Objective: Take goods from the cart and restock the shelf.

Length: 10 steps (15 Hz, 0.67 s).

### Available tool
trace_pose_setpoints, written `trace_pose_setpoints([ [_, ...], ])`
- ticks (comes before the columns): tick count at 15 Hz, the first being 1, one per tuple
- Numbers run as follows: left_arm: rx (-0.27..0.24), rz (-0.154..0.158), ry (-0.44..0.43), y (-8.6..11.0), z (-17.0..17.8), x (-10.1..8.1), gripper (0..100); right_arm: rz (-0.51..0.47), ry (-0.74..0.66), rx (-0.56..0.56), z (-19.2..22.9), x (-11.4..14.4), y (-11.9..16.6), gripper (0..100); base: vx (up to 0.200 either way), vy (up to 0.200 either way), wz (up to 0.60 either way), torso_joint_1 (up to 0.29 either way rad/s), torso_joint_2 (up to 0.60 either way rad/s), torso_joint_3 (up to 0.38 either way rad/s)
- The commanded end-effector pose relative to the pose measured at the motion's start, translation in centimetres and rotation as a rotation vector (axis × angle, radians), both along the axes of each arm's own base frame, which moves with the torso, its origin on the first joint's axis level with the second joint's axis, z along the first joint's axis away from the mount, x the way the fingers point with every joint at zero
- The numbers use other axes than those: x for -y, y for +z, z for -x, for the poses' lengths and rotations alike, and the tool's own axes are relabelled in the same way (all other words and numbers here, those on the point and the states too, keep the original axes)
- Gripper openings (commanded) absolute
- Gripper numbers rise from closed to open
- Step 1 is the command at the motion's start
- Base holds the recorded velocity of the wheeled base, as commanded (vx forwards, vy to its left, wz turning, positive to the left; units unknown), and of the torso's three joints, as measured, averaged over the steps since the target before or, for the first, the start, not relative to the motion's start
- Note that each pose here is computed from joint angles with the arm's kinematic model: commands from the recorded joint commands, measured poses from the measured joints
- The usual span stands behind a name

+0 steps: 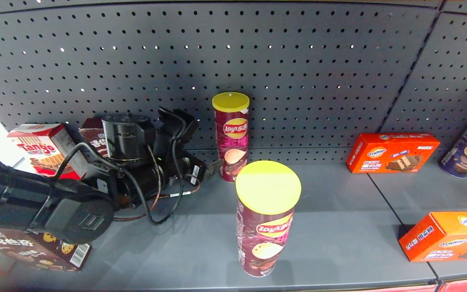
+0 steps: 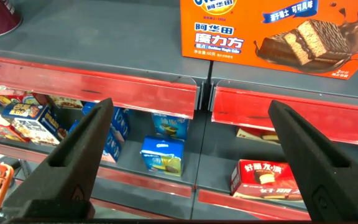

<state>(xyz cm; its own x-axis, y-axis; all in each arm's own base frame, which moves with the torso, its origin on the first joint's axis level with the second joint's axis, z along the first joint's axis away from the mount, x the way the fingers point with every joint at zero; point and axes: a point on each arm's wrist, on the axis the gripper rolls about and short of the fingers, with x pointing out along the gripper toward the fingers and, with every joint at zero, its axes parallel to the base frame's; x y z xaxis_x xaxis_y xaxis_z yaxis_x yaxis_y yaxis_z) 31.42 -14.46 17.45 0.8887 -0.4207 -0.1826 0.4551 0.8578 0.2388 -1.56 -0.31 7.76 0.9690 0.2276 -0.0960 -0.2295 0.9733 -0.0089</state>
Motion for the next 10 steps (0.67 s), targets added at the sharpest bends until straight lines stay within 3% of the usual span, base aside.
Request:
trace_pose_setpoints([
  [1,0.007,0.003,0.009,0.4,0.4,-0.5,100,0.001,0.001,-0.002,0.0,0.0,0.0,100,0.0,0.0,0.0,0.0,0.0,0.0],
  [4,0.02,0.004,0.047,0.7,-0.1,-0.8,100,0.001,0.001,-0.002,0.0,0.0,0.0,100,0.0,0.0,0.0,0.0,0.0,0.0],
  [10,-0.009,-0.014,0.07,-0.7,-1.2,-0.3,100,0.001,0.001,-0.002,0.0,0.0,0.0,100,0.0,0.0,0.0,0.0,0.0,0.0],
])
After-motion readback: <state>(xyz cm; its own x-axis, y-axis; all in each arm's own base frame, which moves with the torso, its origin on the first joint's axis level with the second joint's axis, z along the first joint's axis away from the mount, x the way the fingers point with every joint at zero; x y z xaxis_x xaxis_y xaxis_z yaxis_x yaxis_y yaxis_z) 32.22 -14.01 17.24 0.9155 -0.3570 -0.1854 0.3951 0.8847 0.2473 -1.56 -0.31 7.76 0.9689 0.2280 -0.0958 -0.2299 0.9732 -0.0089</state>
